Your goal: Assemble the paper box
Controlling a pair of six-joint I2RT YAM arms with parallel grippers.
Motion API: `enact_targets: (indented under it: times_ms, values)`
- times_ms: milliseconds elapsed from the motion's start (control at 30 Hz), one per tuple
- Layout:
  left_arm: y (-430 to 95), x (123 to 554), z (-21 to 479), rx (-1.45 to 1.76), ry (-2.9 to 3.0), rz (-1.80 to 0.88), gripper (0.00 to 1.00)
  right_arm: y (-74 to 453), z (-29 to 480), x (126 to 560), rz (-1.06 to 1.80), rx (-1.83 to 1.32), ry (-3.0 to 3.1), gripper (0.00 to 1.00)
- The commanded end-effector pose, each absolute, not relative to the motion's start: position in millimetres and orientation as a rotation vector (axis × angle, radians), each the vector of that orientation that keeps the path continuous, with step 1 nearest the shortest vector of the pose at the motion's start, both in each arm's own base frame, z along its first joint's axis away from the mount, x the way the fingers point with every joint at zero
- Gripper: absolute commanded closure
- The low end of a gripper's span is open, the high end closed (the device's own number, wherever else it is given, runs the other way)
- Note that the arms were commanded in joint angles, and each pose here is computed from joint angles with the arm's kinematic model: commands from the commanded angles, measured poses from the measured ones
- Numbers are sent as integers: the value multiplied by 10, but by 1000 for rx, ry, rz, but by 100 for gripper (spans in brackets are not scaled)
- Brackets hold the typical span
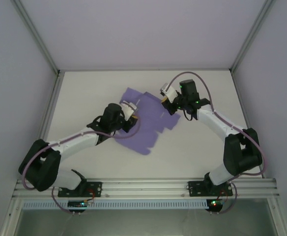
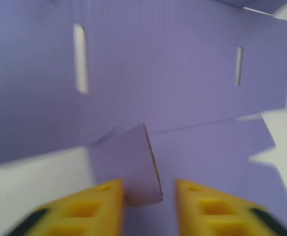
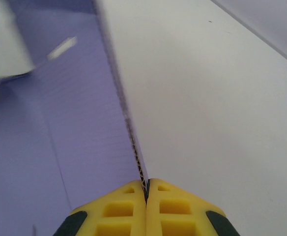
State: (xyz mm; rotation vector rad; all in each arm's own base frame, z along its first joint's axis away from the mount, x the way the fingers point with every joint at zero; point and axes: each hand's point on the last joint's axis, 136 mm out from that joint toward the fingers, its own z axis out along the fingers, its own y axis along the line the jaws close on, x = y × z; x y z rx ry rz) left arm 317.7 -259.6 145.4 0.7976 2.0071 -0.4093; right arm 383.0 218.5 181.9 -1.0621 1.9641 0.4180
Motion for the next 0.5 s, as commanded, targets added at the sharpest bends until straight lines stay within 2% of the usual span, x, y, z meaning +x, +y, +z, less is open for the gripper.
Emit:
enact_targets:
  times_ms: [0,100,333,467]
  values:
    - [-2461,3254,1599,728,1988,-355,37,2303,2040,3784,468,-1069,1907,100]
    - [-2265,3259,1736,609,1991,-422,0,2290,2022,3740,471,-1088,1907,100]
    - [-1535,3317,2053,232,2015,-492,0,2300,2016,3704,488,-1104,1895,100]
    - [-1087,3480,1845,-93,2156,-483,0,2313,2043,3709,492,-1104,1886,100]
